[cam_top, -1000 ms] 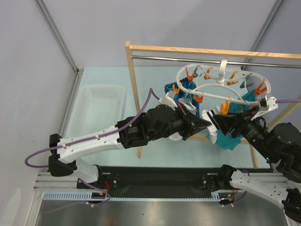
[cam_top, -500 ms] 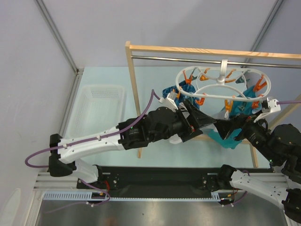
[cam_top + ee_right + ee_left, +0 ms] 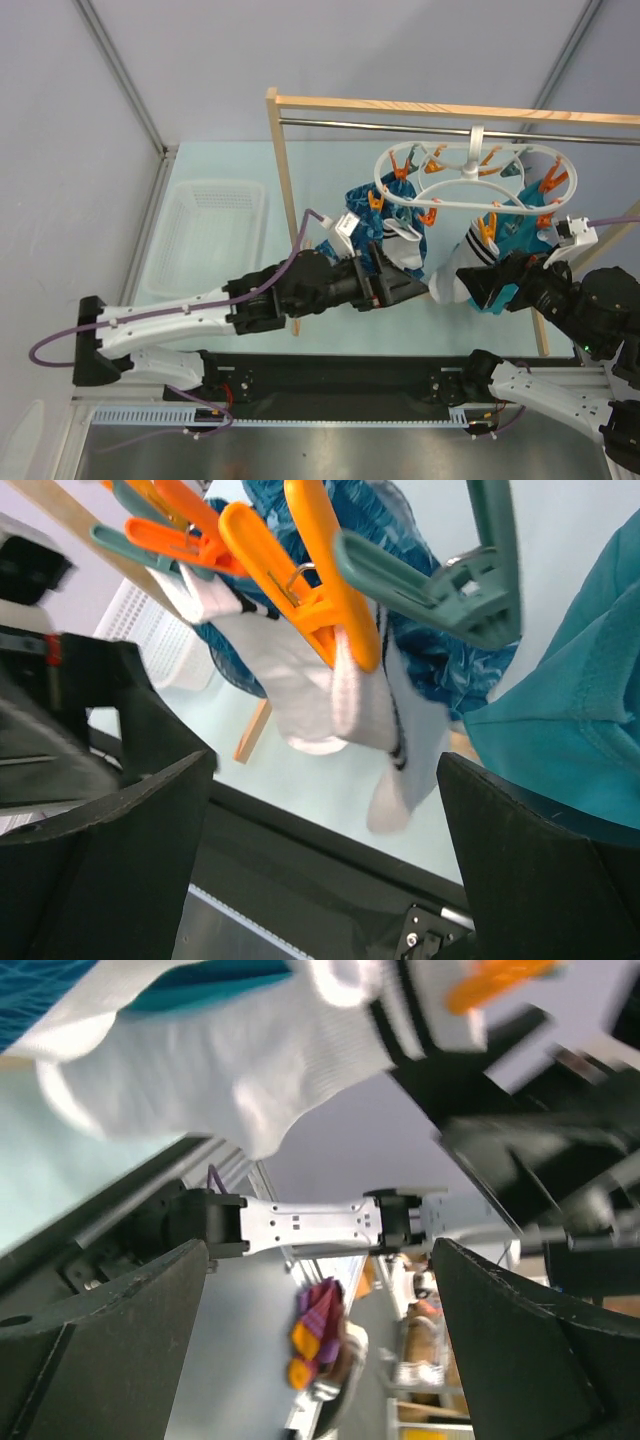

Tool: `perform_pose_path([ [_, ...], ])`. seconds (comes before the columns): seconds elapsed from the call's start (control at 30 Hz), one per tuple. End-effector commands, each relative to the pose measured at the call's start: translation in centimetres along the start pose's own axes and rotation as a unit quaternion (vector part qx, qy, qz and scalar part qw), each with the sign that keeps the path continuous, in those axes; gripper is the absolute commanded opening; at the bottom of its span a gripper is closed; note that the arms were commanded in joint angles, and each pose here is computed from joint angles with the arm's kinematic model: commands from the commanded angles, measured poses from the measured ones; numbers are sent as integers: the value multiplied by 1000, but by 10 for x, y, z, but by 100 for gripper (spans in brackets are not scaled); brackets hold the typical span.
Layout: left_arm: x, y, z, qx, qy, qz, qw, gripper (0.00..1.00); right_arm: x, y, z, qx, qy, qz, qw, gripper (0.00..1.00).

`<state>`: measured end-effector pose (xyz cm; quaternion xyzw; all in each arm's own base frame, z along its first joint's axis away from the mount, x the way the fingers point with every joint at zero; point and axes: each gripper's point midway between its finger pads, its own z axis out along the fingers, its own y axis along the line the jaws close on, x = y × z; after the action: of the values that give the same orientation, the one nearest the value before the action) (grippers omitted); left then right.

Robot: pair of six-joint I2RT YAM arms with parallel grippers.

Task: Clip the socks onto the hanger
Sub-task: Reset both arms

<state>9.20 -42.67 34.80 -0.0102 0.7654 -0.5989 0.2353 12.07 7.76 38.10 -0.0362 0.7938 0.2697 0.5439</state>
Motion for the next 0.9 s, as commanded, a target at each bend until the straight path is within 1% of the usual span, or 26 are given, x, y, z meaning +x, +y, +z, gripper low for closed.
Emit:
perform_pose_path([
  [0.0, -24, -42, -45, 114, -44, 107, 987, 99, 6, 6, -7, -22, 18, 12, 1000, 100],
  [0.03, -27, -37, -52, 114, -52, 122, 985, 99, 13, 9, -4, -31, 26, 12, 999, 100],
  [0.07, -32, -27, -66, 111, -70, 145, 981, 100, 10, 14, -3, -43, 15, 19, 999, 100],
  [0.1, -35, -17, -73, 100, -79, 156, 980, 100, 11, 18, -3, -60, 13, 24, 998, 100],
  [0.13, -36, -7, -77, 88, -85, 164, 979, 100, 22, 17, 2, -65, 15, 23, 998, 100],
  [0.17, -41, 8, -90, 76, -100, 177, 976, 99, 17, 23, 5, -80, 0, 33, 996, 100],
  [0.23, -41, 34, -100, 49, -104, 194, 974, 100, 34, 24, 15, -86, 10, 36, 996, 100],
  [0.27, -41, 53, -109, 36, -109, 204, 972, 99, 33, 31, 22, -100, -1, 45, 994, 100],
  [0.33, -43, 79, -118, 7, -122, 210, 970, 100, 41, 38, 31, -120, -3, 59, 991, 100],
  [0.37, -38, 105, -118, -16, -119, 212, 970, 99, 52, 40, 43, -130, -12, 67, 989, 100],
  [0.4, -43, 107, -131, -8, -138, 206, 969, 99, 56, 41, 47, -137, -19, 74, 988, 100],
  [0.43, -43, 115, -134, -8, -142, 204, 968, 100, 62, 41, 53, -139, -23, 86, 986, 100],
  [0.47, -36, 137, -134, -15, -141, 207, 968, 99, 52, 46, 51, -164, -59, 99, 980, 100],
  [0.5, -38, 136, -143, 5, -155, 201, 967, 100, 74, 39, 67, -153, -49, 99, 982, 100],
  [0.53, -37, 140, -148, 17, -161, 197, 967, 99, 77, 38, 71, -156, -59, 106, 980, 100],
  [0.57, -36, 144, -150, 28, -167, 198, 966, 100, 69, 42, 70, -173, -89, 117, 974, 99],
  [0.6, -28, 162, -147, 29, -165, 198, 966, 100, 86, 31, 80, -162, -94, 120, 975, 100],
  [0.63, -30, 154, -157, 65, -182, 189, 963, 100, 87, 30, 82, -166, -107, 126, 972, 100],
  [0.67, -21, 174, -152, 63, -176, 194, 963, 99, 85, 30, 83, -176, -128, 133, 967, 100],
  [0.7, -23, 168, -156, 92, -191, 186, 959, 100, 85, 27, 82, -181, -146, 139, 963, 100],
  [0.73, -22, 162, -163, 124, -200, 181, 955, 100, 105, 21, 95, -173, -135, 134, 966, 100],
  [0.77, -16, 175, -159, 128, -200, 185, 954, 100, 104, 23, 96, -184, -151, 134, 962, 100],
  [0.8, -17, 172, -162, 145, -210, 183, 949, 100, 124, 17, 108, -177, -139, 128, 966, 100],
  [0.83, -19, 163, -170, 170, -221, 179, 944, 100, 127, 17, 112, -178, -144, 131, 965, 100],
  [0.87, -8, 182, -158, 155, -202, 189, 949, 100, 133, 16, 117, -176, -142, 136, 964, 100],
])
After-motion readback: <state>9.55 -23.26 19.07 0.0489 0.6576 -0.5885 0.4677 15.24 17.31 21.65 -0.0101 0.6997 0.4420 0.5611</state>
